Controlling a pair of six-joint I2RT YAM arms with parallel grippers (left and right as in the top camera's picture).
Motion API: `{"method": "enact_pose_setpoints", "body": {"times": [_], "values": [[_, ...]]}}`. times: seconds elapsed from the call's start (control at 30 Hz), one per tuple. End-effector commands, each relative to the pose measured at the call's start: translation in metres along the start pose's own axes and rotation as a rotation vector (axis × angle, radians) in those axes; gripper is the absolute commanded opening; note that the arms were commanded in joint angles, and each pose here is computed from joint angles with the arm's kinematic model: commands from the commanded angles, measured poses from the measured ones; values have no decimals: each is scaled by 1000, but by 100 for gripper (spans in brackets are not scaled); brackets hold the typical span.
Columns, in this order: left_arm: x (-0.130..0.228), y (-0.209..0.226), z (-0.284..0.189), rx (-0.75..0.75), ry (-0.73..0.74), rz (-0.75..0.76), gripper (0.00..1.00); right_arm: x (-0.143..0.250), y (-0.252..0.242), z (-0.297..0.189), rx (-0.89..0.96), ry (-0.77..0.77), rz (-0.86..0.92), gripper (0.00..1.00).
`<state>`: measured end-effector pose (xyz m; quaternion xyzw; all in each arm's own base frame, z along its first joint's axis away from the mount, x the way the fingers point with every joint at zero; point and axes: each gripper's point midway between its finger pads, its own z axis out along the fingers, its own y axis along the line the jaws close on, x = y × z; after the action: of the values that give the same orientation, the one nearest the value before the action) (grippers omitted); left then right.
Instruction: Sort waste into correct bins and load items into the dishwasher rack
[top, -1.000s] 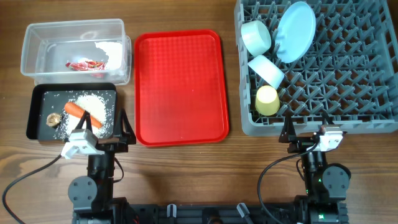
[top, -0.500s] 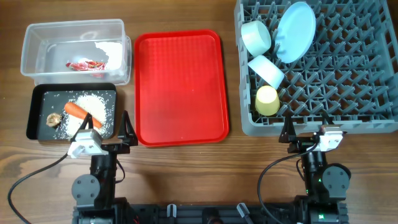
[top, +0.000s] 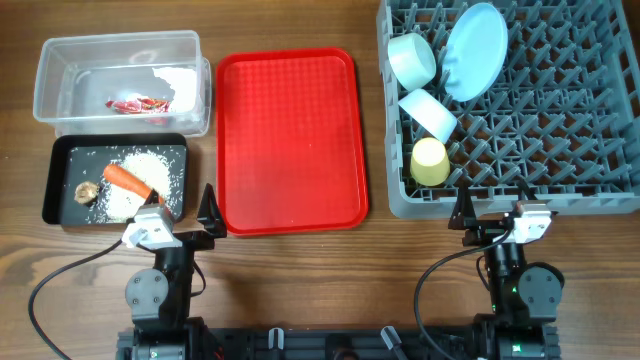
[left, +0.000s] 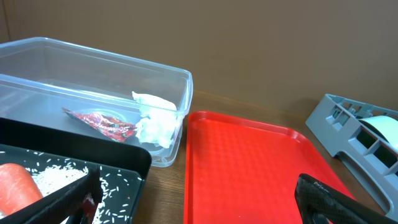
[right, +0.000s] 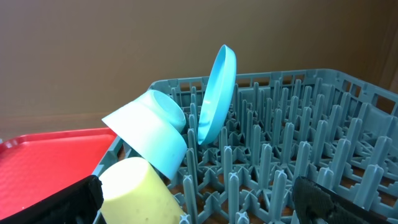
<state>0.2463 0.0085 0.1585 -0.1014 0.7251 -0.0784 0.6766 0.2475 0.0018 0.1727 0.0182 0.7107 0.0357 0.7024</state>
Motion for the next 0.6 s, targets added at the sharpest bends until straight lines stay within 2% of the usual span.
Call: {"method": "enact_pose_setpoints", "body": {"times": [0.0, 0.57], "values": [[2, 2, 0, -7, 1, 19, 100, -2, -1, -1, 8, -12, 12, 100], [2, 2, 0, -7, 3, 19, 100, -1, -1, 0, 8, -6, 13, 100]]}}
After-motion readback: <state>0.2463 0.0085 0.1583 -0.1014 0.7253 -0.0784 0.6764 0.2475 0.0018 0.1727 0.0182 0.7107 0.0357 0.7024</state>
